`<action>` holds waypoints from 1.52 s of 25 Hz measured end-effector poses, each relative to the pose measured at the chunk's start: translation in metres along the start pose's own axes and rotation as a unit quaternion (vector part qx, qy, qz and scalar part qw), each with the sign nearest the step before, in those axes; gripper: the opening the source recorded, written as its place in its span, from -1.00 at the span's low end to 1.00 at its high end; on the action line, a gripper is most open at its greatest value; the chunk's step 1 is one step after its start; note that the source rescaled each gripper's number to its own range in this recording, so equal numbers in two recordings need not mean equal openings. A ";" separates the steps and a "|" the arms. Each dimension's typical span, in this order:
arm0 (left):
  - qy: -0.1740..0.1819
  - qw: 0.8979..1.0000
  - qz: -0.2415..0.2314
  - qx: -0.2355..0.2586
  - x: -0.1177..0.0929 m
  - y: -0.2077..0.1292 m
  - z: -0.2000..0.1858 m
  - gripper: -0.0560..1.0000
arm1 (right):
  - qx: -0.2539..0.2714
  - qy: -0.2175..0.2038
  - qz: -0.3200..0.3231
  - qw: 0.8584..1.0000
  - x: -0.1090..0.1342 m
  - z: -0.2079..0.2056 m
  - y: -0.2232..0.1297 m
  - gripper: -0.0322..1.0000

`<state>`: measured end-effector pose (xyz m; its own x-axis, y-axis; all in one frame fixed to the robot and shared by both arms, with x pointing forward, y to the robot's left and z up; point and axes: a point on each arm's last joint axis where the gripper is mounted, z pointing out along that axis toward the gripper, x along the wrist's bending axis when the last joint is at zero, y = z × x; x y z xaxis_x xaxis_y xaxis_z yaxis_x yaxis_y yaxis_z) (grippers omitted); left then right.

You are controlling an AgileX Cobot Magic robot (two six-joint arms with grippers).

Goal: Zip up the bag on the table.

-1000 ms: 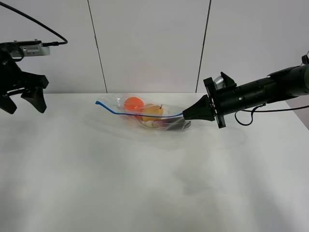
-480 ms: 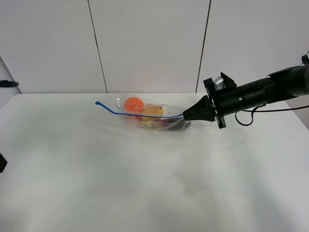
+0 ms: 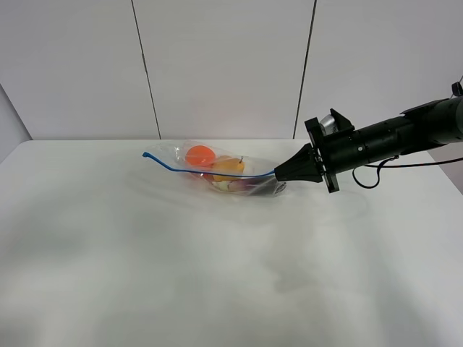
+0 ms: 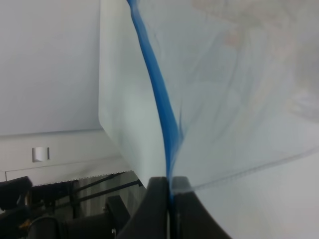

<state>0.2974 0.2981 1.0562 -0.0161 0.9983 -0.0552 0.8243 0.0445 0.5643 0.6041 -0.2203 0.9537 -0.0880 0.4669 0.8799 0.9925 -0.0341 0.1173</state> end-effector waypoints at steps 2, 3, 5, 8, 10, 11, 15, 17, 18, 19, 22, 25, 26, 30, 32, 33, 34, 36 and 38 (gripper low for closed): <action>-0.003 0.999 0.001 -0.034 0.000 -0.007 -0.009 0.91 | 0.000 -0.001 0.000 1.000 0.000 0.000 0.000 -0.94; -0.004 0.999 0.002 -0.054 0.000 -0.012 -0.014 0.91 | 0.001 -0.001 -0.001 1.000 0.000 0.000 0.000 -0.94; -0.006 0.996 0.003 -0.092 -0.001 -0.020 -0.024 0.91 | 0.002 -0.003 -0.001 1.000 0.000 0.000 0.000 -0.94; -0.010 0.989 0.005 -0.149 -0.001 -0.035 -0.036 0.91 | 0.004 -0.004 0.002 1.000 -0.001 0.000 -0.001 -0.93; -0.011 0.983 0.005 -0.185 -0.001 -0.045 -0.043 0.91 | 0.005 -0.006 0.006 1.000 -0.001 0.000 -0.001 -0.87; -0.012 0.980 0.004 -0.199 -0.001 -0.049 -0.046 0.91 | 0.006 -0.007 0.008 1.000 -0.001 0.000 -0.001 -0.83; -0.010 0.972 0.001 -0.233 0.000 -0.060 -0.052 0.91 | 0.015 -0.016 0.014 1.000 -0.003 0.000 -0.003 -0.22; -0.009 0.972 0.000 -0.234 0.001 -0.060 -0.052 0.91 | 0.022 -0.024 0.014 0.999 -0.004 0.000 -0.004 0.32; -0.009 0.972 0.000 -0.234 0.001 -0.060 -0.052 0.91 | 0.025 -0.028 0.013 0.999 -0.004 -0.001 -0.005 0.52; -0.009 0.972 0.000 -0.234 0.001 -0.060 -0.052 0.91 | 0.030 -0.035 0.010 0.999 -0.004 -0.001 -0.006 0.70; -0.009 0.972 -0.001 -0.234 0.001 -0.060 -0.052 0.91 | 0.050 -0.069 -0.002 0.996 -0.002 -0.006 -0.007 0.91; -0.008 0.972 -0.001 -0.234 0.001 -0.060 -0.052 0.91 | 0.069 -0.146 -0.024 0.987 0.005 -0.020 0.001 0.95; -0.008 0.972 -0.001 -0.234 0.001 -0.060 -0.052 0.91 | 0.071 -0.184 -0.034 0.980 0.009 -0.028 0.007 0.95; -0.008 0.972 -0.001 -0.234 0.001 -0.060 -0.052 0.91 | 0.046 -0.350 -0.062 0.934 0.025 -0.065 0.033 0.95; -0.008 0.972 -0.001 -0.234 0.001 -0.060 -0.052 0.91 | 0.025 -0.413 -0.068 0.908 0.030 -0.081 0.043 0.95; -0.008 0.972 -0.001 -0.234 0.001 -0.060 -0.052 0.91 | 0.016 -0.438 -0.071 0.896 0.033 -0.087 0.047 0.95; -0.008 0.972 -0.001 -0.234 0.001 -0.060 -0.052 0.91 | 0.010 -0.455 -0.075 0.887 0.034 -0.092 0.049 0.95; -0.008 0.972 -0.001 -0.234 0.001 -0.060 -0.052 0.91 | 0.006 -0.471 -0.077 0.879 0.036 -0.096 0.051 0.95; -0.008 0.972 -0.001 -0.234 0.001 -0.060 -0.052 0.91 | 0.006 -0.475 -0.078 0.877 0.036 -0.097 0.051 0.95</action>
<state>0.2190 0.2982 1.0653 -0.0044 0.9977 -0.0675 0.4772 0.0614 0.8766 0.6435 -0.2913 1.0358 -0.1171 0.9904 0.0729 0.9761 0.1012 0.1925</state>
